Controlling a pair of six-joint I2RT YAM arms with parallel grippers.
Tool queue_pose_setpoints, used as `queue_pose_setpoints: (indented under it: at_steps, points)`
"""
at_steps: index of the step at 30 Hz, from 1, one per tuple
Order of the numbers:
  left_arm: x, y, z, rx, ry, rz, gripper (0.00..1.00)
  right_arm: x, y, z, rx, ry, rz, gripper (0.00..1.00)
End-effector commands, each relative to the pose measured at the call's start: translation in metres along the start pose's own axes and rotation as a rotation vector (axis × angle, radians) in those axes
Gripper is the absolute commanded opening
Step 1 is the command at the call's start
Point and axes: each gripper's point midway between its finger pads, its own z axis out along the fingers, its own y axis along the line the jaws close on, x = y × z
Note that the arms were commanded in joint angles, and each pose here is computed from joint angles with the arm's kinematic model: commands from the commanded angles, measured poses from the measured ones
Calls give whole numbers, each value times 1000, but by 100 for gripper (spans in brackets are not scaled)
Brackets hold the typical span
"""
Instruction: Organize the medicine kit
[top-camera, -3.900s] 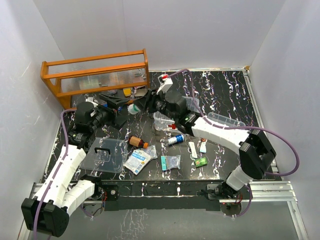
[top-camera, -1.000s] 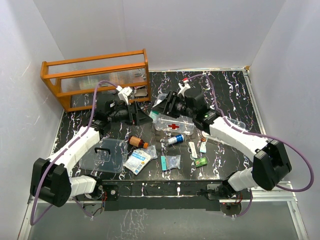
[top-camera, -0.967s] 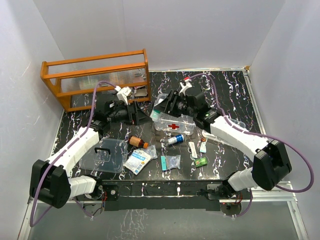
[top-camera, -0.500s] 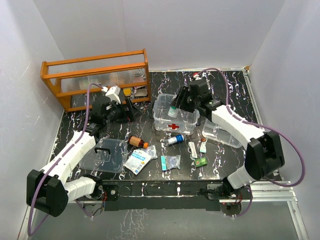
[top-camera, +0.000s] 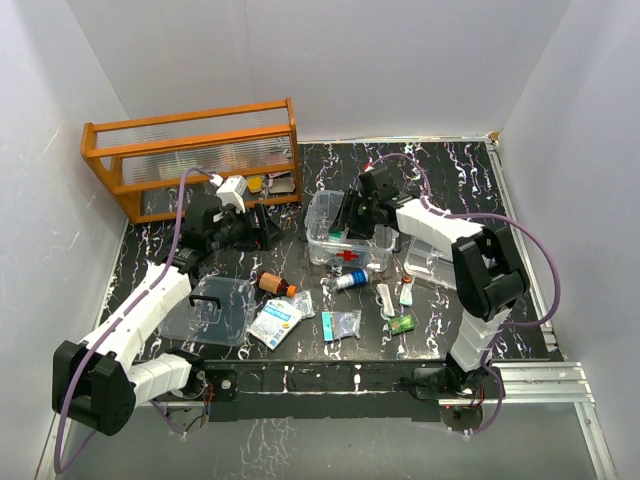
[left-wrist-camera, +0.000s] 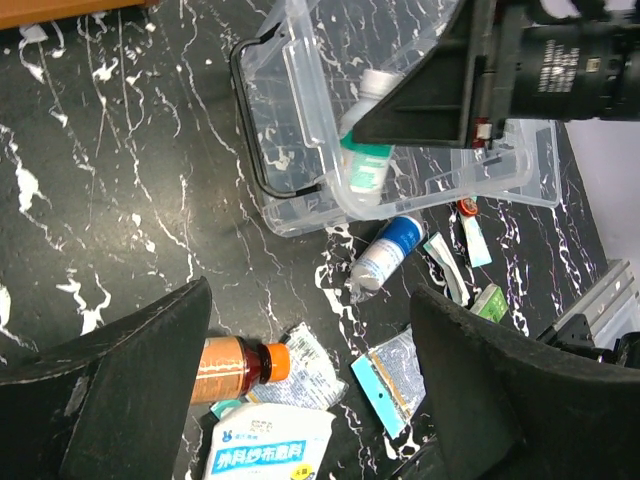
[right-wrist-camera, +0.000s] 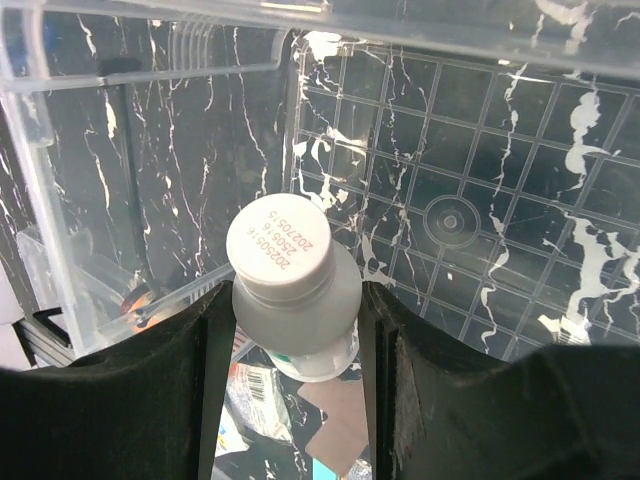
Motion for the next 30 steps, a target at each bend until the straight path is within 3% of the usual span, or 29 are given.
queue_pose_setpoints:
  at_steps: [1,16,30]
  points:
    - [-16,-19,-2,81,-11,84,78,-14,31,2,-86,-20,4,26]
    - [-3,-9,5,56,21,65,78,7,38,34,-61,41,19,39]
    - [-3,-4,6,36,26,69,78,14,36,41,-36,52,-18,58]
